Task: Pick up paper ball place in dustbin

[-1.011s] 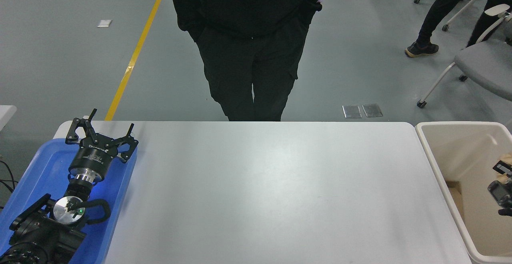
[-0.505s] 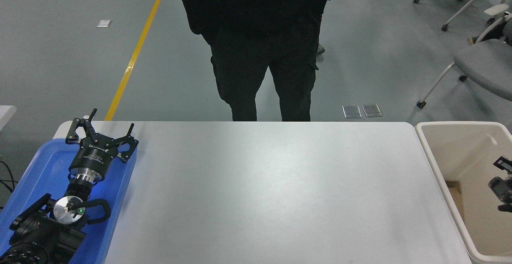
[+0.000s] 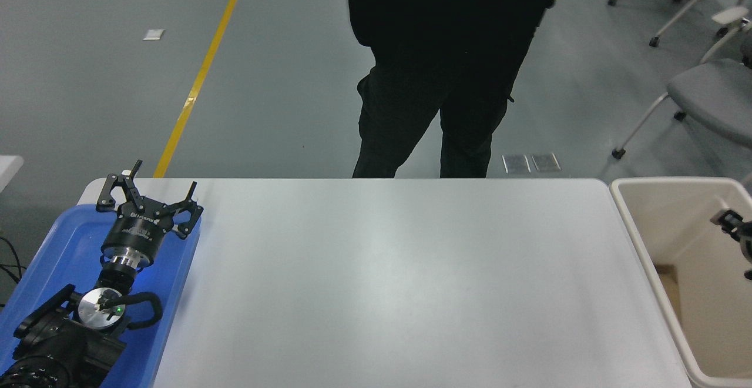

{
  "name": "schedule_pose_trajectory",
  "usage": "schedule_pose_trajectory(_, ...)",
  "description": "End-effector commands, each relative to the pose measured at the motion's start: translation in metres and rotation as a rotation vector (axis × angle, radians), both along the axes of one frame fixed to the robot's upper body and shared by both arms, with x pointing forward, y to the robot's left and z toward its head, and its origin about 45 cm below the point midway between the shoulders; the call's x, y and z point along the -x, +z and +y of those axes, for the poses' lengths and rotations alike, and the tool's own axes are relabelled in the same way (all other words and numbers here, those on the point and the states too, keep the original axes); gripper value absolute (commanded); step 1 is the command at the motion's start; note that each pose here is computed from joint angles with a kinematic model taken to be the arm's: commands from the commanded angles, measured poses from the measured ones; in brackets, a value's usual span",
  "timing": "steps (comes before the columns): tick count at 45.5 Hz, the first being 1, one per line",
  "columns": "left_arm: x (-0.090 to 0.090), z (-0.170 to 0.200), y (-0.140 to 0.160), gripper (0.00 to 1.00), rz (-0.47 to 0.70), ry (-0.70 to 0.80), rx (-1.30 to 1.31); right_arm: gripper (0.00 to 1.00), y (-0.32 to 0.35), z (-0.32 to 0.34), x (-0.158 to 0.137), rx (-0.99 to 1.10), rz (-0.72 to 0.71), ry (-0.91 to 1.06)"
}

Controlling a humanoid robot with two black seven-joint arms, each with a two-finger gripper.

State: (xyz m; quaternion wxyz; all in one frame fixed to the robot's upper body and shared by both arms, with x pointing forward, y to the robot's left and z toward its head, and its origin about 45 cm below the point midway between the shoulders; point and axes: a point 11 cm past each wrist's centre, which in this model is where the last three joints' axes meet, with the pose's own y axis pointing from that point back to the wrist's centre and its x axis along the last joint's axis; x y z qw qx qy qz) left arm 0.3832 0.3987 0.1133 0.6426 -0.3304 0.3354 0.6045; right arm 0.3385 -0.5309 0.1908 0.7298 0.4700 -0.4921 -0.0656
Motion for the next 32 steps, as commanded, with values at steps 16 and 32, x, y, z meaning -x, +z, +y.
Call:
schedule_pose_trajectory(16,0.000,0.000,0.000,0.99,0.002,-0.002,-0.001,1.00,0.125,0.130,-0.017,-0.273,0.442,0.372)
schedule_pose_trajectory(32,0.000,0.000,0.000,0.99,0.001,-0.001,0.000,1.00,0.183,0.254,-0.027,-0.267,0.519,0.648)
